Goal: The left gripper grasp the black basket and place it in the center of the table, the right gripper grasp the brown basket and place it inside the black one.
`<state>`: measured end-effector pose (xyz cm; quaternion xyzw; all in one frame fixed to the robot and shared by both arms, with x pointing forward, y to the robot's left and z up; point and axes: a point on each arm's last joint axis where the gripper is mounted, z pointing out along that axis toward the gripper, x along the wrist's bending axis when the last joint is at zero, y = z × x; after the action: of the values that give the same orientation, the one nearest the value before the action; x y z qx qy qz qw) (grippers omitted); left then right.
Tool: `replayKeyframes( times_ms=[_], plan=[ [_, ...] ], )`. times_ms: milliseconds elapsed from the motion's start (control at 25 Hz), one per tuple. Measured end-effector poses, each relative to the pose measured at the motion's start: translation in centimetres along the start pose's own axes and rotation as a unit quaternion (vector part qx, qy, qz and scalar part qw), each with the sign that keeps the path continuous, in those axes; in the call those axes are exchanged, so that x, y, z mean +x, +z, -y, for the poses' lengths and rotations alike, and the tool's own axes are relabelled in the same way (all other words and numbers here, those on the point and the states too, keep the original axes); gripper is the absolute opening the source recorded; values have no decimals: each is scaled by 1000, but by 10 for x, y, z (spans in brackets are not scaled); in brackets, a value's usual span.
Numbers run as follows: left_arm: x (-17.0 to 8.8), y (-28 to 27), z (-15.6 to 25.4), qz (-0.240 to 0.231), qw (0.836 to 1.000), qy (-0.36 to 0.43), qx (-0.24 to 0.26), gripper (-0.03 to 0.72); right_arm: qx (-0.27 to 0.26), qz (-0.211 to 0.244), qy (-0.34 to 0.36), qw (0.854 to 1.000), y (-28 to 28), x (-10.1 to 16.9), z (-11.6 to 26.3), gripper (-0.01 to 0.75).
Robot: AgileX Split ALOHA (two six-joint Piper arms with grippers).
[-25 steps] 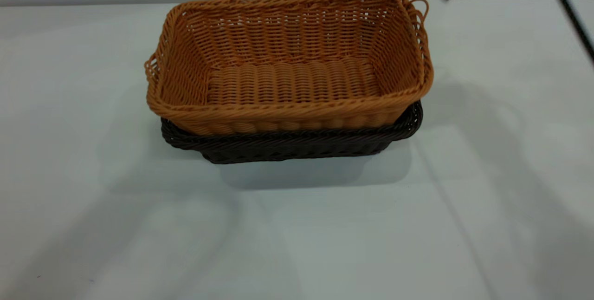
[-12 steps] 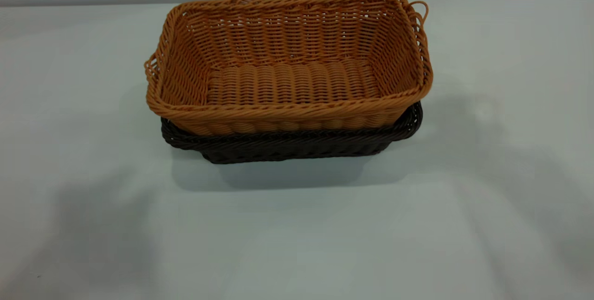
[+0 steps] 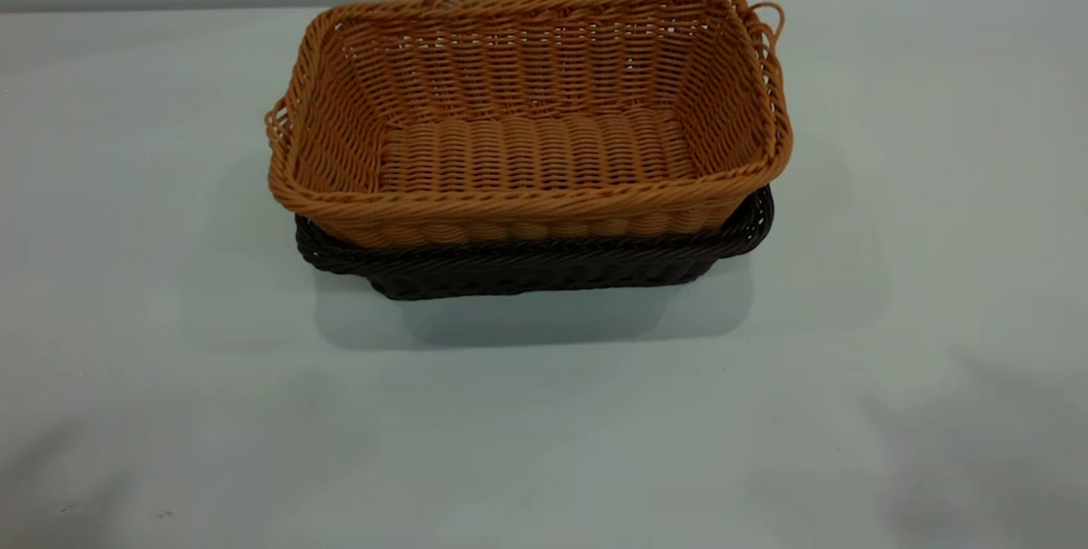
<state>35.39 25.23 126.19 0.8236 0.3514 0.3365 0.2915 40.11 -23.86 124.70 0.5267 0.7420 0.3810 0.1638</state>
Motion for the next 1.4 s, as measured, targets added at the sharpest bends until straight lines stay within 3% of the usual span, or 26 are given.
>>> replayKeyframes(
  times_ms=[240,560,720,800,920,1400],
  plan=[
    [-10,-2,33,3,998,-60,17,419,79,32,39,996,14,-9,86,544],
    [-46,56,109,33,983,-80,164,419,166,78,64,981,42,-23,202,544],
    [-64,78,148,38,963,-125,235,419,147,88,59,983,52,-28,238,544],
    [-72,84,166,40,954,-147,257,419,112,90,54,988,51,-28,240,544],
    [-84,88,194,43,943,-176,280,419,102,90,53,989,51,-28,243,544],
    [-95,56,224,69,968,-205,126,419,102,78,60,990,52,-26,244,544]
  ],
)
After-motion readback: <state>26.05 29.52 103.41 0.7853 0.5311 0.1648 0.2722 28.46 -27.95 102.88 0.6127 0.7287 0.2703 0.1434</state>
